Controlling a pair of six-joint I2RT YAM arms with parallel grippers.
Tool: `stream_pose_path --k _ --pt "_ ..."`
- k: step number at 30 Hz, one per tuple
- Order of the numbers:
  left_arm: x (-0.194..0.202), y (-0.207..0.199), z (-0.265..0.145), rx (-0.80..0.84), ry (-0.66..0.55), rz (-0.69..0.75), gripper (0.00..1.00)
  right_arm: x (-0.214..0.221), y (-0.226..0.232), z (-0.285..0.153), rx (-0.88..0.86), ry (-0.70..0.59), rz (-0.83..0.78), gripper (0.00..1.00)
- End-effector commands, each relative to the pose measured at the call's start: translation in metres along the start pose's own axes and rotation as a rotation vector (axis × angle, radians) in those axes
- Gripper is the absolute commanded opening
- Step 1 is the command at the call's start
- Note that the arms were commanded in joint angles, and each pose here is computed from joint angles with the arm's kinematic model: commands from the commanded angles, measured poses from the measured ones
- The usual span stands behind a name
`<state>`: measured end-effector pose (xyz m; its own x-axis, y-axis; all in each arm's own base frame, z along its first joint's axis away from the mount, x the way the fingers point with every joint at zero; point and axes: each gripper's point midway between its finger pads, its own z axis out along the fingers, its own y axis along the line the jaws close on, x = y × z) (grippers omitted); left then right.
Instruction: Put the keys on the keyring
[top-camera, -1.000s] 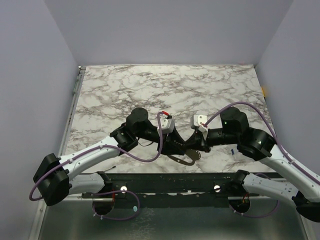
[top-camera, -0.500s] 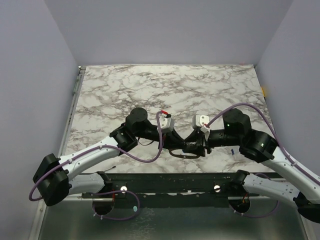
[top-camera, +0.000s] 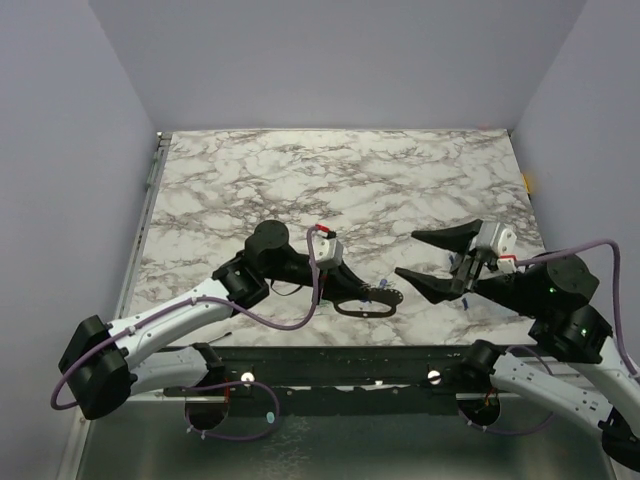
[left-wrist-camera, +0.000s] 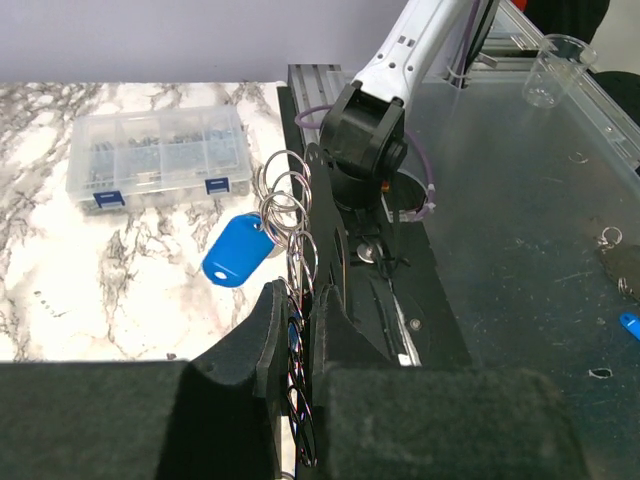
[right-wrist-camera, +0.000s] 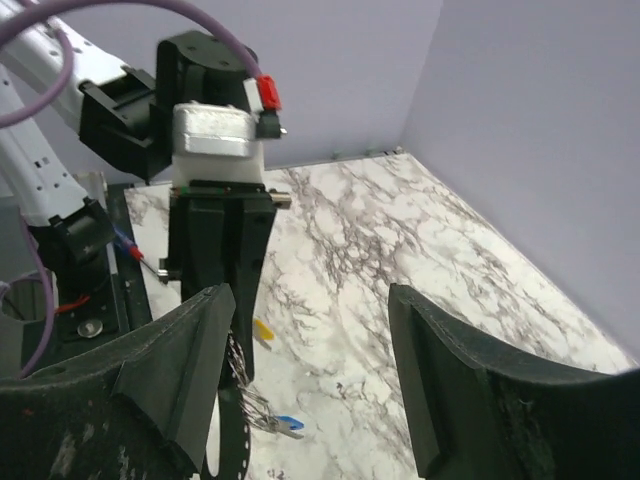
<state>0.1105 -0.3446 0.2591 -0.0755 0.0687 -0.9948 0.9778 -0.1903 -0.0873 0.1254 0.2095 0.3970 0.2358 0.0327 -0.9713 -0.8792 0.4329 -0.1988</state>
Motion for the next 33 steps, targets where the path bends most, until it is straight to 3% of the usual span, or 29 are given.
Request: stream_pose_path --k 1,14,24,29,33 --pt "-0.013 -0.002 -0.007 -0.031 -0.038 0.062 0.0 0.032 -0.01 0.005 0.059 0.106 0.016 0.72" --pt "-0.006 0.002 -0.018 -0.108 -0.024 0.134 0.0 0.066 0.062 0.01 -0.366 0.253 0.124 0.62" --pt "0.002 0.014 -0.035 -0.232 0.02 0.235 0.0 0.093 0.058 0.02 -0.361 0.351 0.139 0.53" --pt "0.003 0.01 -0.035 -0.215 0.019 0.239 0.0 0.108 0.058 0.028 -0.376 0.387 0.131 0.54" --pt "0.004 0.007 -0.034 -0.2 0.017 0.232 0.0 0.117 0.053 0.038 -0.372 0.401 0.104 0.6"
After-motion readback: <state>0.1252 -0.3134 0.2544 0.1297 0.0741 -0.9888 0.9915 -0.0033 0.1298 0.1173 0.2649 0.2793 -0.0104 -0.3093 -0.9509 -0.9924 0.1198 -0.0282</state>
